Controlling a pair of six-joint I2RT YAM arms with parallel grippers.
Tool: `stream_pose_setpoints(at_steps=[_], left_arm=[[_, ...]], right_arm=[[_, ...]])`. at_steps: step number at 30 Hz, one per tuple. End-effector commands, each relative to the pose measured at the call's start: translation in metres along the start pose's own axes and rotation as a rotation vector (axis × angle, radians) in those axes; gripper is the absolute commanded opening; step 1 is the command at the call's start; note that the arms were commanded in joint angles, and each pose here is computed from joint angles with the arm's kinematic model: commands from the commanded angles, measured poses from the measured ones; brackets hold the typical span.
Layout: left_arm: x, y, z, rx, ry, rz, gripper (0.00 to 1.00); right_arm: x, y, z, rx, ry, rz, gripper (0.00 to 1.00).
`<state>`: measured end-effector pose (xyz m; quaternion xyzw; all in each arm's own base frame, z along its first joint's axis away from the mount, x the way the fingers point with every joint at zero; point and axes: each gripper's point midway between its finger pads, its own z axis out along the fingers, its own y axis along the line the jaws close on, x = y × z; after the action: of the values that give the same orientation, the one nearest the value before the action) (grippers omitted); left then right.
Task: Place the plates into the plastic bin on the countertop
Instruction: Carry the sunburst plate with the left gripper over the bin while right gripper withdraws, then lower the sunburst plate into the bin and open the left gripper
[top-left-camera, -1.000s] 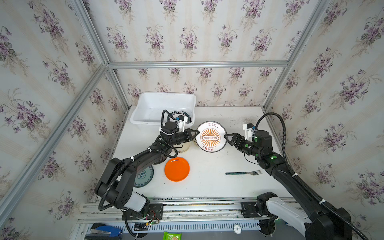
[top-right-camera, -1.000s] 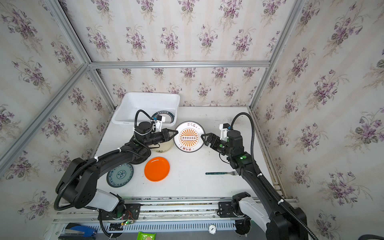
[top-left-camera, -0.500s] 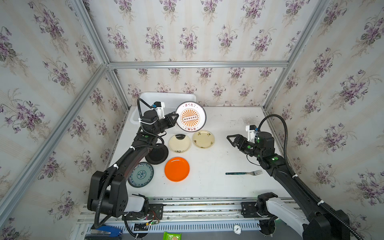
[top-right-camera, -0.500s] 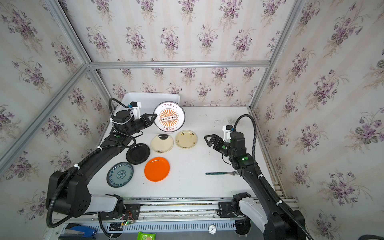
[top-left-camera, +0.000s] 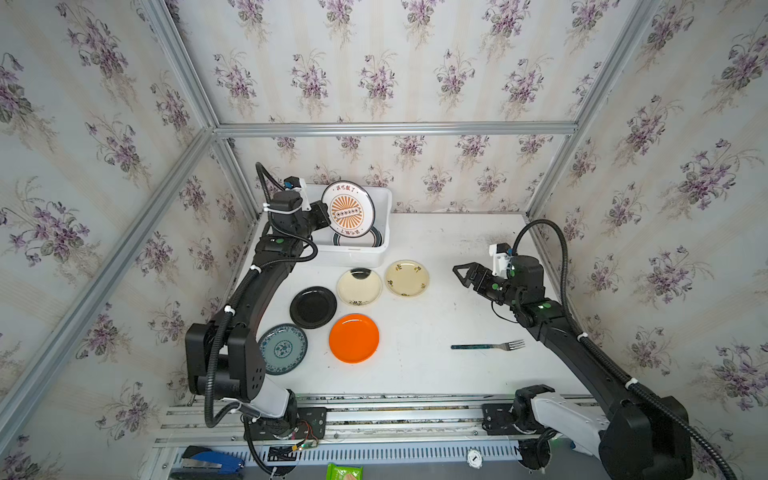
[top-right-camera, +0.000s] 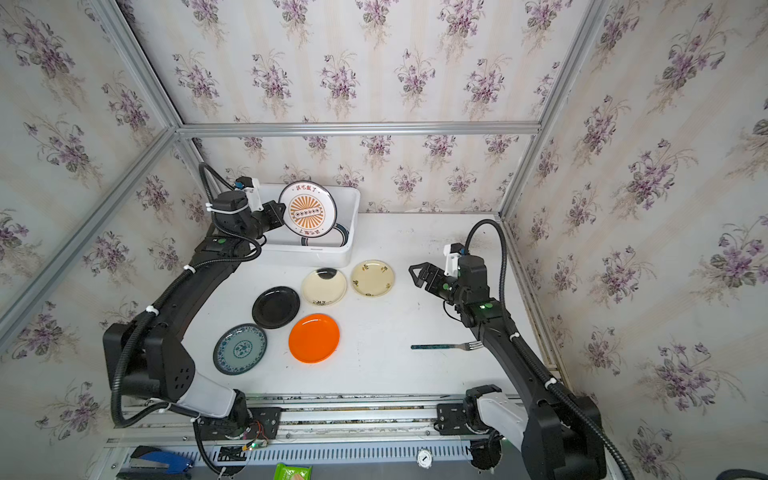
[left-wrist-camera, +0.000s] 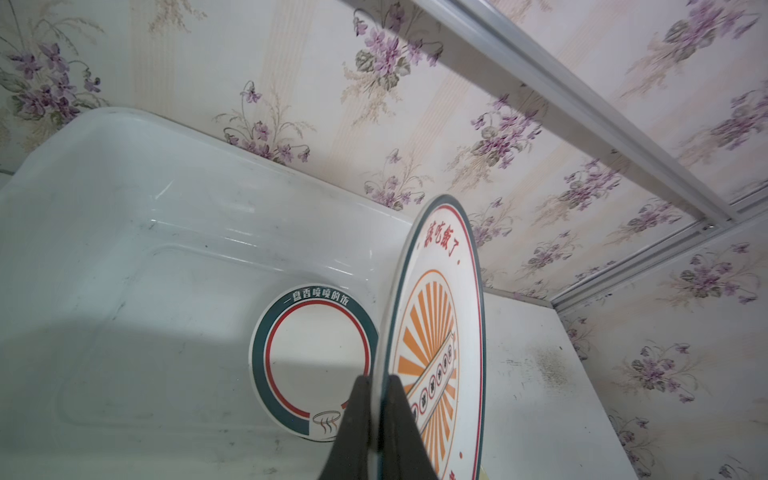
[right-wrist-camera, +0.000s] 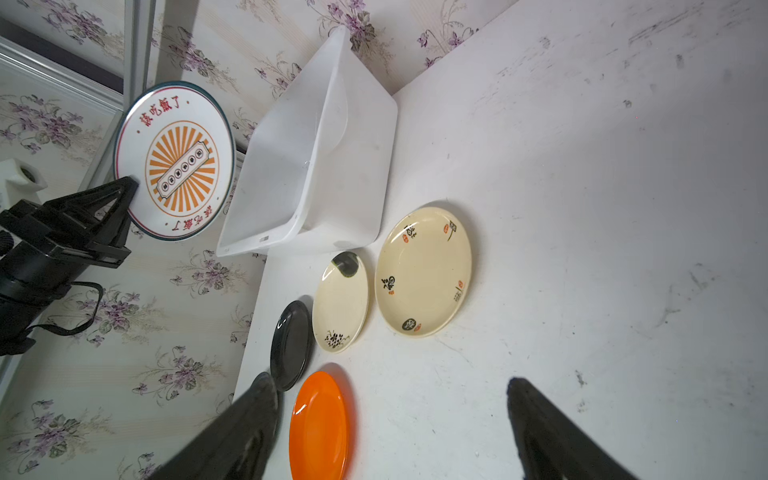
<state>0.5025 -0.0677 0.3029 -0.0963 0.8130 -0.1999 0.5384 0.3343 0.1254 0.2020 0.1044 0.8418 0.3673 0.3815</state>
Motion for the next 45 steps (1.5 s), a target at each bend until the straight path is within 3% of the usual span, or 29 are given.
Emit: stream_pose_setpoints(at_steps=[1, 19, 29, 40, 42, 45], left_arm=[[0.001, 0.015, 0.014, -0.067, 0.022, 0.029, 0.01], [0.064, 0.036, 0.107, -0.039, 0.274, -0.062, 0.02], [0.088, 0.029, 0.122, 0.022, 0.349, -0.11, 0.06], [0.115, 0.035, 0.128, 0.025, 0.432, -0.089, 0.09], [0.12, 0.035, 0.129, 0.025, 0.448, -0.091, 0.13], [0.125, 0.037, 0.129, 0.009, 0.472, -0.057, 0.29]], right_arm=[[-0.016, 0.009, 0.001, -0.019, -0.028, -0.065, 0.89], [-0.023, 0.0, 0.018, 0.0, 0.009, -0.046, 0.89], [-0.029, -0.003, 0.028, 0.002, 0.031, -0.02, 0.88], [-0.024, -0.019, 0.036, 0.005, 0.071, 0.079, 0.86], [-0.024, -0.021, 0.038, 0.0, 0.076, 0.092, 0.85], [-0.026, -0.023, 0.039, -0.005, 0.083, 0.109, 0.84]])
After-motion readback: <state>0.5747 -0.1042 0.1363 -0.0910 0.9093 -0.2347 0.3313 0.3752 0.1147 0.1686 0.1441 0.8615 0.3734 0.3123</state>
